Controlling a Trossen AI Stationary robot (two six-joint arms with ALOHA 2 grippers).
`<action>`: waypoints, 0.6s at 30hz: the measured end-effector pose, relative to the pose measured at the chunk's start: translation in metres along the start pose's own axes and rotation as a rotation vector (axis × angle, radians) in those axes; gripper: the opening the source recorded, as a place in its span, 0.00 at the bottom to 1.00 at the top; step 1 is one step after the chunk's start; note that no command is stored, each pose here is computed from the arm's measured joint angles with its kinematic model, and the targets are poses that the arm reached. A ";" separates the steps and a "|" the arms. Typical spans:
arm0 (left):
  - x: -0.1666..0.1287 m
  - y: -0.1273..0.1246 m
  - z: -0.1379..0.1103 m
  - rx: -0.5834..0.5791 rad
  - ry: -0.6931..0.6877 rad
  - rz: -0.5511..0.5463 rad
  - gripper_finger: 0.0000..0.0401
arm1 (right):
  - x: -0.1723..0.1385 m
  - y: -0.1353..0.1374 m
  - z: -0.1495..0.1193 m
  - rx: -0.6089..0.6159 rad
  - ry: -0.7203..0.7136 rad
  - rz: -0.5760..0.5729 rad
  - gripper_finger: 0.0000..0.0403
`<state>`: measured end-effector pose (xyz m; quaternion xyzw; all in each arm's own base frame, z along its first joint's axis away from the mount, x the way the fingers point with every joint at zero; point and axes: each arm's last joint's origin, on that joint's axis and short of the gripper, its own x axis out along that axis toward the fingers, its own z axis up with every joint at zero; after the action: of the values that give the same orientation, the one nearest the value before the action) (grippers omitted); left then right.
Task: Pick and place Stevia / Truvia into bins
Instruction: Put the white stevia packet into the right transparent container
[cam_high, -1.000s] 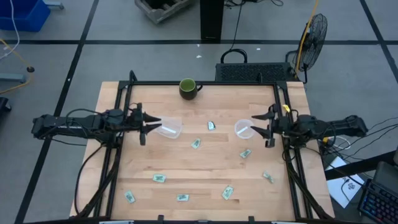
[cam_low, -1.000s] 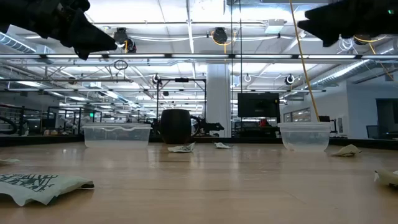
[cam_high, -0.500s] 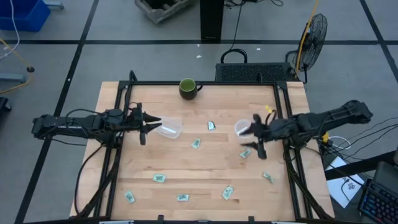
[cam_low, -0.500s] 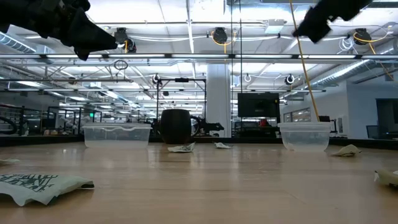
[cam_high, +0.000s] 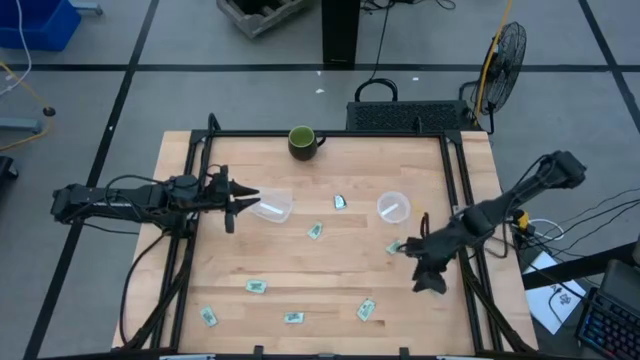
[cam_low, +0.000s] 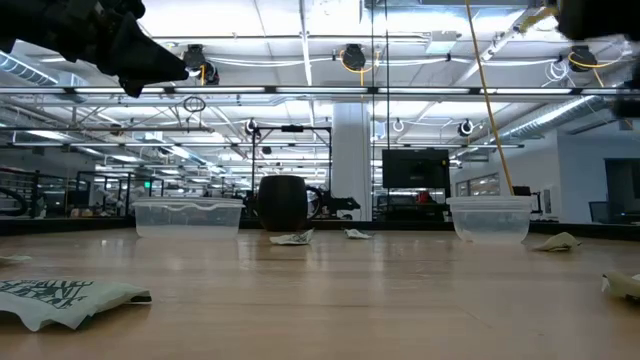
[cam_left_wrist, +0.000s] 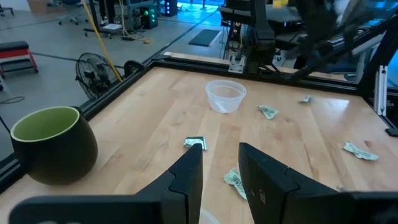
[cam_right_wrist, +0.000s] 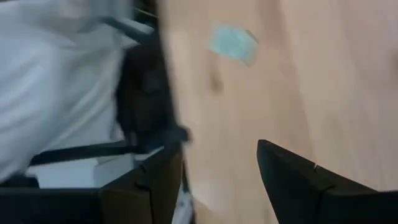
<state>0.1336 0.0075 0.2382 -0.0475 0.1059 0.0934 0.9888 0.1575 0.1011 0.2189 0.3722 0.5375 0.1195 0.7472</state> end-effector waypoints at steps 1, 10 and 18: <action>0.000 0.000 0.000 0.001 -0.001 0.005 0.27 | 0.006 -0.007 -0.004 0.050 0.017 -0.035 0.49; 0.000 0.001 0.001 -0.002 -0.018 0.031 0.27 | 0.032 -0.049 -0.033 0.422 0.283 -0.130 0.49; 0.000 0.000 0.008 -0.013 -0.083 0.024 0.27 | 0.035 -0.057 -0.037 0.434 0.212 -0.190 0.49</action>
<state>0.1348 0.0085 0.2459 -0.0488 0.0648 0.1080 0.9908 0.1259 0.0977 0.1497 0.4571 0.6584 -0.0307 0.5972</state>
